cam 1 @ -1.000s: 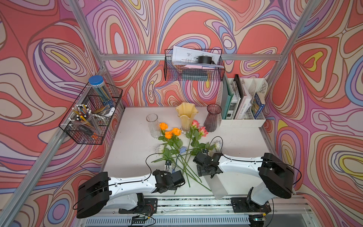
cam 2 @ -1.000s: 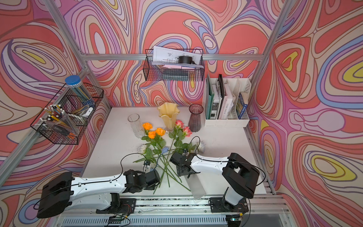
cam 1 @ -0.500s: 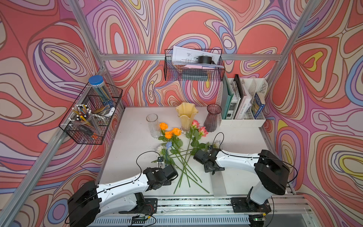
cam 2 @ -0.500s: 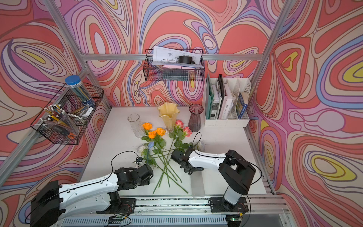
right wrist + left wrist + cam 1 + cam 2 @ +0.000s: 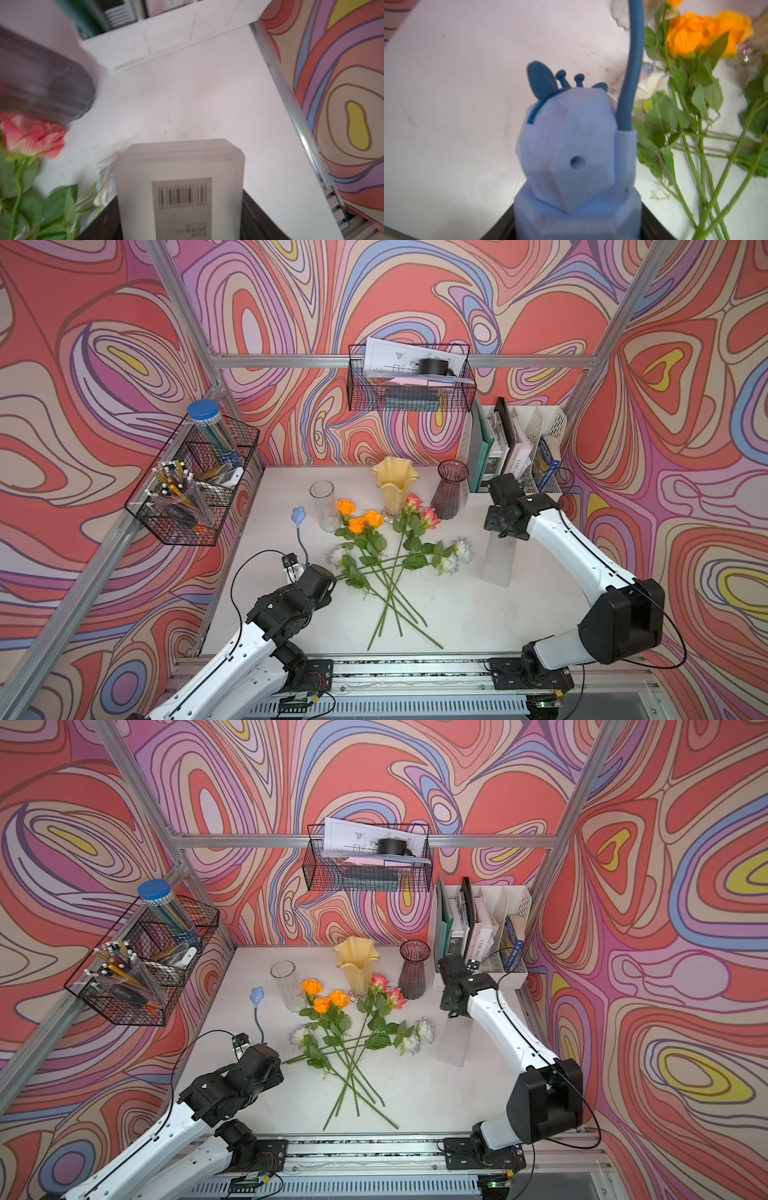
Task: Arrange the flowers in different vases according to their colors
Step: Place the distractor at the center of the board.
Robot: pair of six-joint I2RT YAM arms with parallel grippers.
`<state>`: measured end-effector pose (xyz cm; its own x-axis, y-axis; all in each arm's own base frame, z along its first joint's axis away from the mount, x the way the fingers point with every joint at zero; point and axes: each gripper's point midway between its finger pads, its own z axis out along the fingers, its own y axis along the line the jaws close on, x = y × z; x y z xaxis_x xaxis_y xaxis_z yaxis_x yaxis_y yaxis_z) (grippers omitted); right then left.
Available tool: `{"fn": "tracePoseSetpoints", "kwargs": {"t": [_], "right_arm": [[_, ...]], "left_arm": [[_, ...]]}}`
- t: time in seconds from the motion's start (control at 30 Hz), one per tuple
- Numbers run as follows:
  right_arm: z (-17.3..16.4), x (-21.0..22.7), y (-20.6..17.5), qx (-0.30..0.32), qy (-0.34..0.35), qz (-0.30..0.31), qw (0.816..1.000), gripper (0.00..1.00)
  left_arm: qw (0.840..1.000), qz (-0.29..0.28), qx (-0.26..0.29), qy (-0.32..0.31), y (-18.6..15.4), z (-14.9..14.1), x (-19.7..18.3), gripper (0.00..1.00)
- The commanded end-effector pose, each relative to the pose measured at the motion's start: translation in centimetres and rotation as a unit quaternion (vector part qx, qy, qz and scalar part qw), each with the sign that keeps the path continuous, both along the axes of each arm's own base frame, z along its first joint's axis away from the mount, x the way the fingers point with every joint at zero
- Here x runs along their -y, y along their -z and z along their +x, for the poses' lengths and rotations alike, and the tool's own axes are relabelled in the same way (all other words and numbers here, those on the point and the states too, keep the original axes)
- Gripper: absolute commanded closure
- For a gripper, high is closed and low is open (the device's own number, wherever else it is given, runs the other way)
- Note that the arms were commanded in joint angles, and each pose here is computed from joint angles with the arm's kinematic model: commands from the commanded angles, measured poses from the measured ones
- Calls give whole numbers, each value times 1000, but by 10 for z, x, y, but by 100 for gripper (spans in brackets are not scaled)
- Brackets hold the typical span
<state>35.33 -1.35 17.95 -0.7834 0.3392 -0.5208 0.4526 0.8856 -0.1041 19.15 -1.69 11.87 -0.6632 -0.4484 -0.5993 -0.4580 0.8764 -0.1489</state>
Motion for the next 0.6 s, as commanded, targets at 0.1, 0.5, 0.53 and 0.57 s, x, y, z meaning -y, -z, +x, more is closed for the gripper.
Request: {"fn": "tracePoseSetpoints", "kwargs": {"t": [0.1, 0.5, 0.53, 0.57], "right_arm": [[2, 89, 43, -45, 70, 44, 996, 45], [18, 95, 114, -63, 97, 102, 988, 5], [19, 94, 113, -61, 95, 106, 988, 2], [22, 91, 112, -57, 89, 114, 988, 2]], "left_arm": [[987, -18, -23, -157, 16, 16, -75, 60], [970, -75, -71, -220, 71, 57, -114, 32], [971, -76, -69, -217, 70, 60, -114, 26], [972, -79, -68, -212, 69, 62, -113, 21]]}}
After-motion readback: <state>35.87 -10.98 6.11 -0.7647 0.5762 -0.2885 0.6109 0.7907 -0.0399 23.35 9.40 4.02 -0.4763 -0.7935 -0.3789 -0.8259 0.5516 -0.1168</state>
